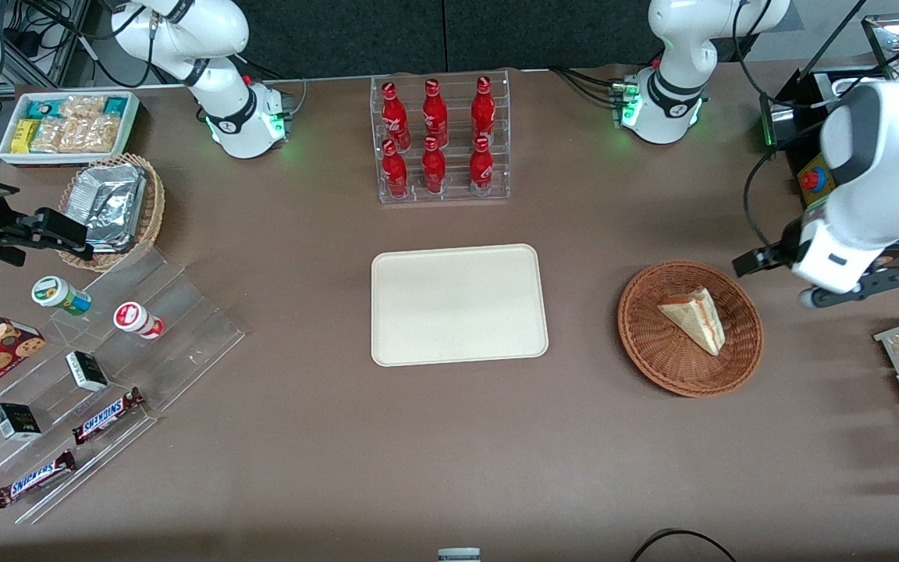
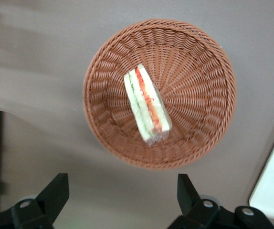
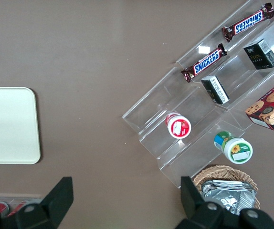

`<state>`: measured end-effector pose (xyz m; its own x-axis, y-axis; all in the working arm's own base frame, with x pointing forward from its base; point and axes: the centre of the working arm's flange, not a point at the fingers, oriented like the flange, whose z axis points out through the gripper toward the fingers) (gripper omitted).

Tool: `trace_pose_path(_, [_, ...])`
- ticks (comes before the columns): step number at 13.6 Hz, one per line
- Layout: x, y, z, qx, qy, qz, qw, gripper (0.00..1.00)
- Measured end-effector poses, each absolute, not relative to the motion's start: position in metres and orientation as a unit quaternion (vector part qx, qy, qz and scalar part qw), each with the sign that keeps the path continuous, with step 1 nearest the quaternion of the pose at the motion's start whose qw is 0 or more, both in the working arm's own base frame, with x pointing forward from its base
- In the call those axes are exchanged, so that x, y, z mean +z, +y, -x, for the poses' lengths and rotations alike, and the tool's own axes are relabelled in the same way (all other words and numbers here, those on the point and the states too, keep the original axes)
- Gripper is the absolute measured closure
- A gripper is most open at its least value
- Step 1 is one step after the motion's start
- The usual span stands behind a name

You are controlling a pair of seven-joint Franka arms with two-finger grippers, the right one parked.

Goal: Place sandwich from basket to tray
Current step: 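Lower the open left gripper over the wrapped sandwich in the basket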

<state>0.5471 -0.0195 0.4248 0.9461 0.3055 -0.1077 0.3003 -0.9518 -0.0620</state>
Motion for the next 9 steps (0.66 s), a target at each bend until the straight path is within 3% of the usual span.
trace_pose_path(5, [0.355,-0.032,-0.546,0.022,-0.284,0.958,0.015,0.0])
trace_pose_path(9, [0.323,-0.035,-0.545,0.011,-0.314,0.949,0.008,0.0])
